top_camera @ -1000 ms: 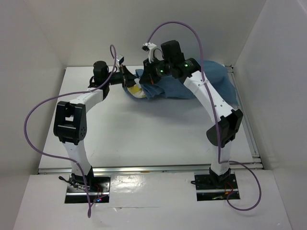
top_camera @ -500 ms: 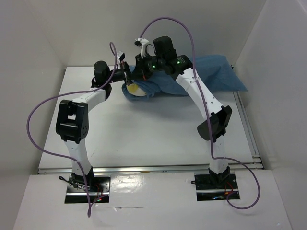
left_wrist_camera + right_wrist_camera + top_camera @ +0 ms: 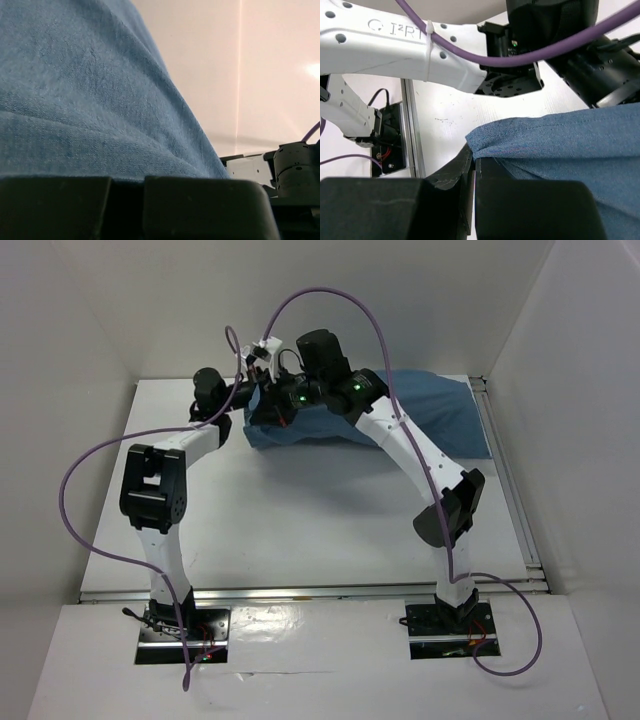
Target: Put the pillow into the pillowcase
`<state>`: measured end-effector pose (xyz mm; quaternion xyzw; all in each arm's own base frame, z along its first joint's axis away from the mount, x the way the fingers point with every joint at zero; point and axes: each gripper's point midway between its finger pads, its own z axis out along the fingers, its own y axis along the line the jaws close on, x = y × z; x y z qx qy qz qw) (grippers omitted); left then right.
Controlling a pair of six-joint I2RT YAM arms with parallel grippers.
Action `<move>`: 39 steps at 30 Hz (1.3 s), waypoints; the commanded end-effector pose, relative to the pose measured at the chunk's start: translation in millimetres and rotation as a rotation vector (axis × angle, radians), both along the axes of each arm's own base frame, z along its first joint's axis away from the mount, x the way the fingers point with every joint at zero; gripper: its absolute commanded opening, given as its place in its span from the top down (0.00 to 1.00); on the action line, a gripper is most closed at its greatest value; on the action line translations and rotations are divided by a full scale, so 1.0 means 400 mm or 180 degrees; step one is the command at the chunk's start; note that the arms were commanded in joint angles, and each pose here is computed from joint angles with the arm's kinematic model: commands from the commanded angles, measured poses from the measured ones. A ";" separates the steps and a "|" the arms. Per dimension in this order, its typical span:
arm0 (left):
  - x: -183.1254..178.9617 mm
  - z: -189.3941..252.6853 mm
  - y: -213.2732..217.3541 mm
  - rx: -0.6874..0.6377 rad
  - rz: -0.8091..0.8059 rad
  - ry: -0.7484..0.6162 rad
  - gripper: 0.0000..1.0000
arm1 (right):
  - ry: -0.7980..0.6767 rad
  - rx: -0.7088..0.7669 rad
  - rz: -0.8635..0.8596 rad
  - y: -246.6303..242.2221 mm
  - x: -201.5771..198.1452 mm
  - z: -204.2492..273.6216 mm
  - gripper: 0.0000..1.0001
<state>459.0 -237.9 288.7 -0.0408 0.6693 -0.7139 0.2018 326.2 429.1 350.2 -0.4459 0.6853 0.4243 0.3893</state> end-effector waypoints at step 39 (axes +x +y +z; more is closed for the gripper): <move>-0.082 -0.133 -0.250 0.0022 -0.0344 0.0248 1.00 | -0.0439 0.1011 0.1082 0.208 -0.209 0.188 1.00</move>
